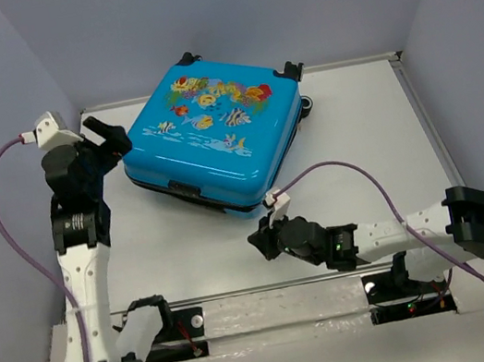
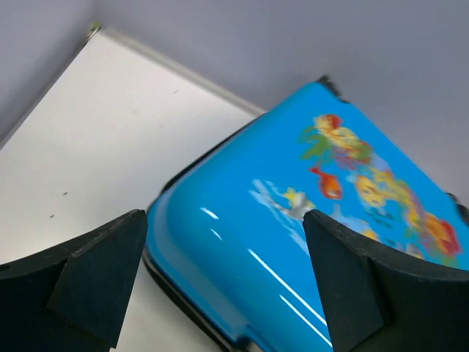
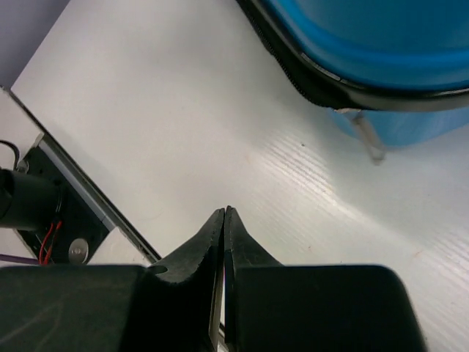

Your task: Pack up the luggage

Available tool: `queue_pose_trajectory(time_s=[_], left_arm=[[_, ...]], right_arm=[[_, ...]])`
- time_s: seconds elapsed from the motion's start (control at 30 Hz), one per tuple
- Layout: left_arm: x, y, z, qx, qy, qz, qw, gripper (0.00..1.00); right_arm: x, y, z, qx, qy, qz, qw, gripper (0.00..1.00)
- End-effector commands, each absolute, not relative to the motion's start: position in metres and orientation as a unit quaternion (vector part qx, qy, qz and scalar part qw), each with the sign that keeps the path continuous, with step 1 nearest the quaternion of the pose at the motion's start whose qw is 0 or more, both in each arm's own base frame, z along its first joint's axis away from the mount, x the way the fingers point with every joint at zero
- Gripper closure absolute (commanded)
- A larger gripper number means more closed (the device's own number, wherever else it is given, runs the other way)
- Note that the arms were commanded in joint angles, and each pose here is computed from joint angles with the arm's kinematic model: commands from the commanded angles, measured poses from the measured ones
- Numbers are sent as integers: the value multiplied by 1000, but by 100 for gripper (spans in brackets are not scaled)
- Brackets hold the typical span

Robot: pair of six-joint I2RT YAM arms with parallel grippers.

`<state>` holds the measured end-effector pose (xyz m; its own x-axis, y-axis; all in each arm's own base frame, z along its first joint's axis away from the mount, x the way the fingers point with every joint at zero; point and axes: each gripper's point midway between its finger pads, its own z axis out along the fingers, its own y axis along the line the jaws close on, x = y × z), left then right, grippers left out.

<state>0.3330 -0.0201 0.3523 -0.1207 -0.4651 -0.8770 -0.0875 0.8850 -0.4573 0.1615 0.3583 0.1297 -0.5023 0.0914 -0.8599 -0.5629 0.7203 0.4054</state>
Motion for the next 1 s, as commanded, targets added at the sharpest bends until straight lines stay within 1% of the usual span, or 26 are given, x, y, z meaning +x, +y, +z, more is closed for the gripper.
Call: queue_pose_trajectory(time_s=[0.0, 0.13, 0.27, 0.33, 0.43, 0.47, 0.5, 0.53, 0.57, 0.6, 0.63, 0.67, 0.7, 0.73, 0.77, 0.8, 0.83, 0.87, 0.9, 0.97], left_arm=[[372, 4, 290, -203, 788, -170, 556, 1], [395, 6, 293, -196, 785, -180, 559, 1], [416, -15, 262, -163, 813, -231, 509, 1], [419, -24, 249, -156, 816, -254, 496, 1], [419, -56, 227, -132, 825, -293, 466, 2], [417, -78, 219, -113, 832, -293, 457, 3], [416, -85, 213, -106, 837, -290, 452, 3], [409, -102, 202, -92, 845, -297, 435, 4], [404, -111, 199, -84, 847, -306, 427, 5], [399, -122, 200, -73, 846, -319, 420, 5], [396, -123, 198, -74, 847, -318, 420, 6], [396, -120, 203, -75, 844, -308, 432, 6], [394, -119, 205, -76, 845, -305, 432, 6], [393, -118, 208, -77, 844, -303, 436, 6], [391, -117, 213, -76, 841, -301, 443, 6], [390, -115, 214, -78, 840, -298, 446, 6], [388, -115, 211, -79, 842, -295, 444, 6], [387, -113, 211, -80, 842, -290, 447, 6], [386, -112, 208, -81, 844, -287, 447, 6], [383, -114, 202, -81, 848, -286, 439, 6]], right_arm=[[149, 373, 134, -160, 792, 374, 455, 93], [149, 375, 137, -160, 792, 375, 455, 93], [152, 378, 141, -161, 792, 370, 459, 93], [153, 379, 142, -160, 794, 365, 459, 93], [157, 369, 145, -134, 814, 341, 451, 93], [160, 364, 152, -124, 816, 333, 455, 88], [164, 358, 155, -113, 823, 322, 454, 76], [168, 335, 139, -113, 852, 267, 435, 48], [172, 326, 142, -97, 860, 255, 431, 35], [172, 317, 158, -78, 857, 272, 430, 24], [172, 311, 162, -77, 857, 283, 423, 8], [179, 301, 170, -65, 855, 295, 422, 5], [176, 293, 189, -58, 840, 329, 427, 0], [180, 290, 187, -54, 843, 324, 426, 0], [182, 278, 206, -43, 832, 337, 440, 0], [196, 265, 221, -21, 825, 333, 455, 0], [200, 253, 222, -13, 831, 316, 458, 0], [212, 235, 233, 13, 825, 302, 478, 0], [211, 233, 239, 11, 823, 303, 481, 0], [235, 206, 257, 50, 812, 274, 513, 0]])
